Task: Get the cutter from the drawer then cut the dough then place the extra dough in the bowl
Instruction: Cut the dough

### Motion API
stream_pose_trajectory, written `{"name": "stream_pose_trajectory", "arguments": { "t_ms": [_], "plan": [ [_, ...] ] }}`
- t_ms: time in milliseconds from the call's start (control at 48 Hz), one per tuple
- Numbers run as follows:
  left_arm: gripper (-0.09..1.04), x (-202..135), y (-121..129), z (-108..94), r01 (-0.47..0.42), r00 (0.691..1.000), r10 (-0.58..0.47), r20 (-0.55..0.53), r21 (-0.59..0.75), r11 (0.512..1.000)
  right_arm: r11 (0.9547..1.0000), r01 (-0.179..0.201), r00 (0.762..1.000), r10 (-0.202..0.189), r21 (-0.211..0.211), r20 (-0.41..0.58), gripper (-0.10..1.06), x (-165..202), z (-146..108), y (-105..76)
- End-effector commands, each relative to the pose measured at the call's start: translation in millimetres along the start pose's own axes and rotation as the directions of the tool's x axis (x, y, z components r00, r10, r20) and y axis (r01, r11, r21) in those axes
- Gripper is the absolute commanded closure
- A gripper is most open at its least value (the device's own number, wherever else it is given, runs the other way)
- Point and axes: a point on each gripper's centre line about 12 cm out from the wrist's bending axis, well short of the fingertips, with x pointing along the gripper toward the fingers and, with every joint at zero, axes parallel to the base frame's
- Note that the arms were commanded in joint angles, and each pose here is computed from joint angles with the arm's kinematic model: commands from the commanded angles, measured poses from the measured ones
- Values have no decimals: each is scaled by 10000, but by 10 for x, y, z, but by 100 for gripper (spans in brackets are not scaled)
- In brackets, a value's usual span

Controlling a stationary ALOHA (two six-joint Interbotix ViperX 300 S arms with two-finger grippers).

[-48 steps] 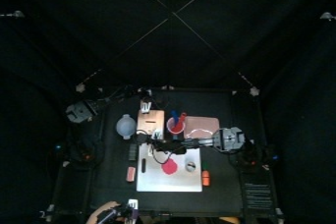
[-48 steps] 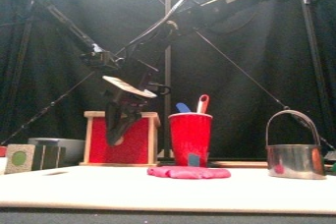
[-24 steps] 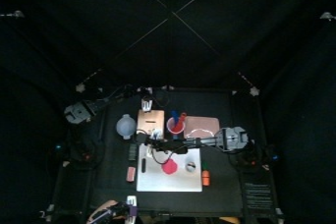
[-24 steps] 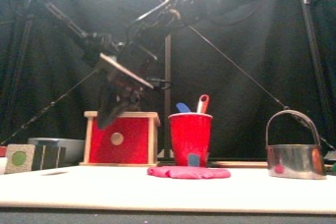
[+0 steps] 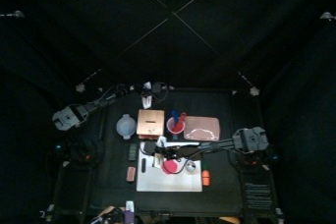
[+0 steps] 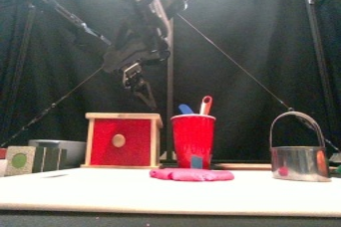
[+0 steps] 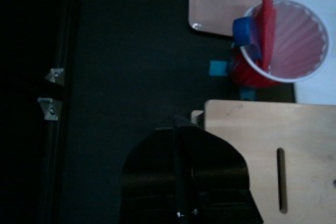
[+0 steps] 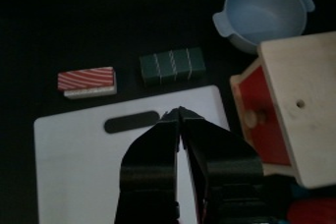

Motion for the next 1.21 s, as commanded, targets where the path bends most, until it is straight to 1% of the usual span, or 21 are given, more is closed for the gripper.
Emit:
{"name": "stream_pose_trajectory", "arguments": {
  "t_ms": [21,83,167,271,354,396,479,521,604,688,771,792,917,958,1083,1208],
  "plan": [
    [65,-180,-83,118,-212,9963,212,832,-7,9998,9996,-250,9969,241,111,755,81,-474,154,-25],
    [65,-212,-156,125,-231,9933,231,1130,-18,9997,9995,-294,9968,285,113,746,81,-588,92,-45],
    [65,-221,-285,132,-202,9886,209,1494,-62,9998,9994,-321,9980,313,134,554,81,-701,-60,-90],
    [65,-205,-503,155,-102,9834,79,1811,116,9999,9989,-385,9985,374,277,392,80,-833,-225,-149],
    [65,-182,-701,195,-75,9782,34,2076,190,9998,9968,-606,9970,581,514,502,80,-953,-312,-178],
    [65,-172,-846,237,-113,9737,44,2278,292,9995,9955,-744,9957,710,581,590,80,-1006,-361,-184],
    [65,-179,-1086,316,-268,9638,126,2663,496,9984,9912,-1144,9889,1073,659,1029,80,-1147,-449,-199],
    [65,-183,-1205,352,-386,9580,200,2861,594,9975,9895,-1267,9858,1178,696,1195,80,-1198,-507,-227],
    [65,-210,-1418,403,-701,9446,405,3257,796,9944,9855,-1425,9795,1269,925,1566,80,-1310,-602,-325],
    [65,-258,-1585,412,-1008,9298,644,3623,826,9915,9784,-1624,9706,1349,1283,1996,80,-1430,-686,-419],
    [65,-278,-1740,338,-1128,9201,848,3823,514,9923,9720,-1799,9573,1376,1513,2544,80,-1546,-757,-519],
    [65,-281,-1767,316,-1127,9183,904,3854,356,9930,9694,-1887,9509,1404,1571,2758,80,-1585,-782,-545],
    [65,-295,-1972,192,-1018,9104,1100,3988,-417,9939,9623,-2130,9261,1438,1689,3487,80,-1709,-900,-647],
    [65,-318,-2062,159,-938,9054,1178,4079,-784,9925,9598,-2175,9169,1385,1777,3743,80,-1752,-940,-696],
    [65,-381,-2313,139,-1014,8865,1384,4416,-1064,9891,9559,-2268,8977,1308,1866,4208,80,-1842,-1020,-769],
    [65,-460,-2533,136,-1476,8552,1723,4889,-888,9850,9546,-2368,8848,1349,1809,4461,80,-1902,-1107,-787]
  ]
}}
